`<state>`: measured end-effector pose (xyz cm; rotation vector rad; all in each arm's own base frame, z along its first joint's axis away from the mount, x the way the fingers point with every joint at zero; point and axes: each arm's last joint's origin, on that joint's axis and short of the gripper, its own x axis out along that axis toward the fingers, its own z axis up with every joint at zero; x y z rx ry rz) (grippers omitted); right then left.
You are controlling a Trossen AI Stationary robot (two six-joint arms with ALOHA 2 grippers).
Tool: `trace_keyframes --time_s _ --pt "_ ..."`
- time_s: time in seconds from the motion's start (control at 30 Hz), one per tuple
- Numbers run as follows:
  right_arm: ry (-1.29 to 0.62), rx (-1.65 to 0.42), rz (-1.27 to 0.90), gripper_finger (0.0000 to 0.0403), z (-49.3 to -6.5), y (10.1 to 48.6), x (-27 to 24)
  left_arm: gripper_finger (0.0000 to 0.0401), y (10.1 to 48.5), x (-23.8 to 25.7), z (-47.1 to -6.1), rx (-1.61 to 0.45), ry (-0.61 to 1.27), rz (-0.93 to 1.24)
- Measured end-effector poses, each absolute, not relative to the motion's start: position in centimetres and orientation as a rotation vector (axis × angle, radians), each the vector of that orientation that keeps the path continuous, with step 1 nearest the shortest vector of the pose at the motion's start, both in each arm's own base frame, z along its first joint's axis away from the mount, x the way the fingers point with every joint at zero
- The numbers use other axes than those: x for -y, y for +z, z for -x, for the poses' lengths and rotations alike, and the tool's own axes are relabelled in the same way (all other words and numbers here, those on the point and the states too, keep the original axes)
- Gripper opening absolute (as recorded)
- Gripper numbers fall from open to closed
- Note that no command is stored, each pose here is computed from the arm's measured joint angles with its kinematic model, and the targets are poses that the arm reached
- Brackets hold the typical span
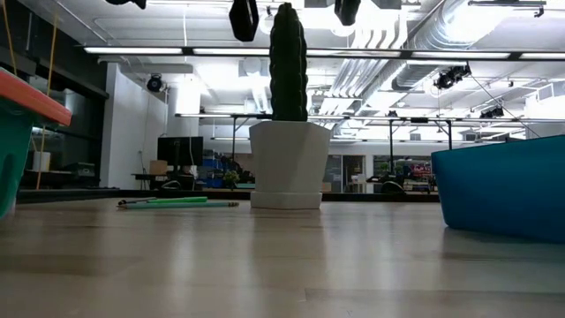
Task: Sort pens & pencils
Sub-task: Put the yellow pencil into the green bin
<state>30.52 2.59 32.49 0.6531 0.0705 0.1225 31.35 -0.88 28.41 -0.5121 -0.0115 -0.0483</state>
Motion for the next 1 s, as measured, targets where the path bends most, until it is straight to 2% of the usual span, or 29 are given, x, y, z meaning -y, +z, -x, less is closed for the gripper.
trace_keyframes --time_s 0.27,0.5,0.8,1.0 --pt "0.120 -0.073 -0.654 0.0006 -30.52 32.47 -2.56 0.0042 28.44 0.89 -31.35 0.013 -0.048 0.509" --pt "0.126 -0.073 -0.651 0.0006 -30.52 32.48 -2.59 0.0010 28.44 0.86 -31.35 0.015 -0.042 0.511" --pt "0.125 -0.074 -0.650 0.0006 -30.52 32.47 -2.57 0.0039 28.44 0.88 -31.35 0.016 -0.041 0.505" --pt "0.126 -0.073 -0.647 0.0006 -30.52 32.48 -2.58 0.0012 28.45 0.86 -31.34 0.016 -0.040 0.507"
